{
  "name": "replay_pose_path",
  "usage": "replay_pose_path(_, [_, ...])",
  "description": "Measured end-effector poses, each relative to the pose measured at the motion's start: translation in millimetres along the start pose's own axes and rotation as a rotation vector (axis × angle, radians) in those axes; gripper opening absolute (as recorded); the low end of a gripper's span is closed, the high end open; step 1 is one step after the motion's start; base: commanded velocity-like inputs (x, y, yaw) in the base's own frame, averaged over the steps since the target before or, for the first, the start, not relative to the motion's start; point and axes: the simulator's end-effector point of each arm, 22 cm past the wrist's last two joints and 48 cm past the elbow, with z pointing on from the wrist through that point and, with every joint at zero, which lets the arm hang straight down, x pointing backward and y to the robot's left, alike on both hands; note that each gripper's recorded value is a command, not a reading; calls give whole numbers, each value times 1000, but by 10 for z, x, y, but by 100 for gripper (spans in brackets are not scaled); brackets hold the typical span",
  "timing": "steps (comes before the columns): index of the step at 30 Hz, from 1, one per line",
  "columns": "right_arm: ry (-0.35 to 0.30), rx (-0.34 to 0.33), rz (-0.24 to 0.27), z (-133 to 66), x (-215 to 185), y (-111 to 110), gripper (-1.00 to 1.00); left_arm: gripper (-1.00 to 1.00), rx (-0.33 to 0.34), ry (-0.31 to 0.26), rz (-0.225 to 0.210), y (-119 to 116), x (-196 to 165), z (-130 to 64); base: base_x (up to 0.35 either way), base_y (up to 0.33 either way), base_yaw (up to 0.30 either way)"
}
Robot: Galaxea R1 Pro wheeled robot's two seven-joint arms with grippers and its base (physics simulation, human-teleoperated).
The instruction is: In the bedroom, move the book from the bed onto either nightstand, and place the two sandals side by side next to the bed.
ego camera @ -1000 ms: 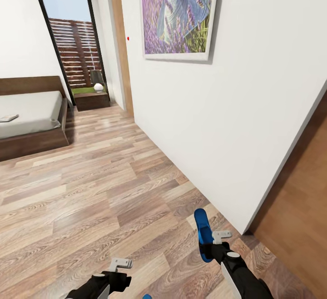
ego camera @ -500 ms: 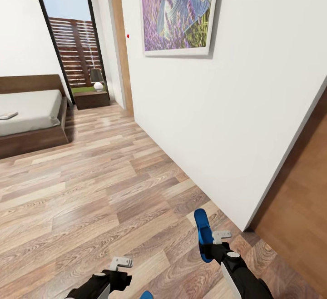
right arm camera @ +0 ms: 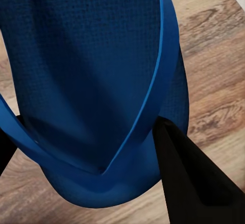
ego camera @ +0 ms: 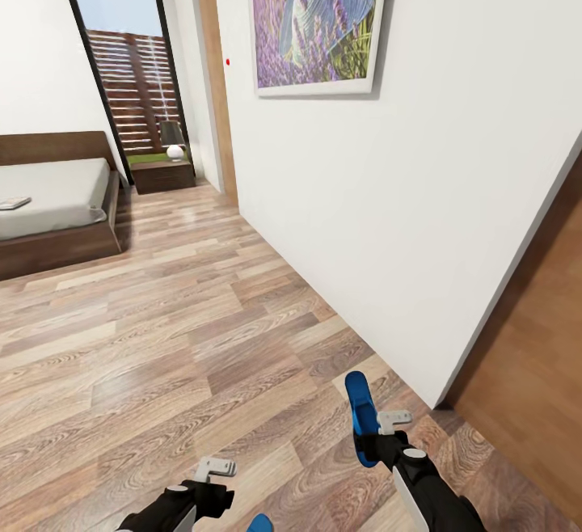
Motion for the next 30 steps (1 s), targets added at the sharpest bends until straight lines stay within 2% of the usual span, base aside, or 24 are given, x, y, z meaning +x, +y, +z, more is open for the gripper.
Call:
replay_pose_path(8, [1,0,0,14,21,-2,-100,100,6,4,11,-13,33,18,0,0,0])
replay_pose_path(14, [2,0,0,95,129,1,-100,100,10,6,62,-43,123,127,0,0,0])
replay_pose_path(18, [1,2,0,95,128,-20,-100,100,12,5,91,-65,122,127,0,0,0])
replay_pose_path(30, [1,3,1,108,143,-26,-100,100,18,6,106,-118,138,146,0,0,0])
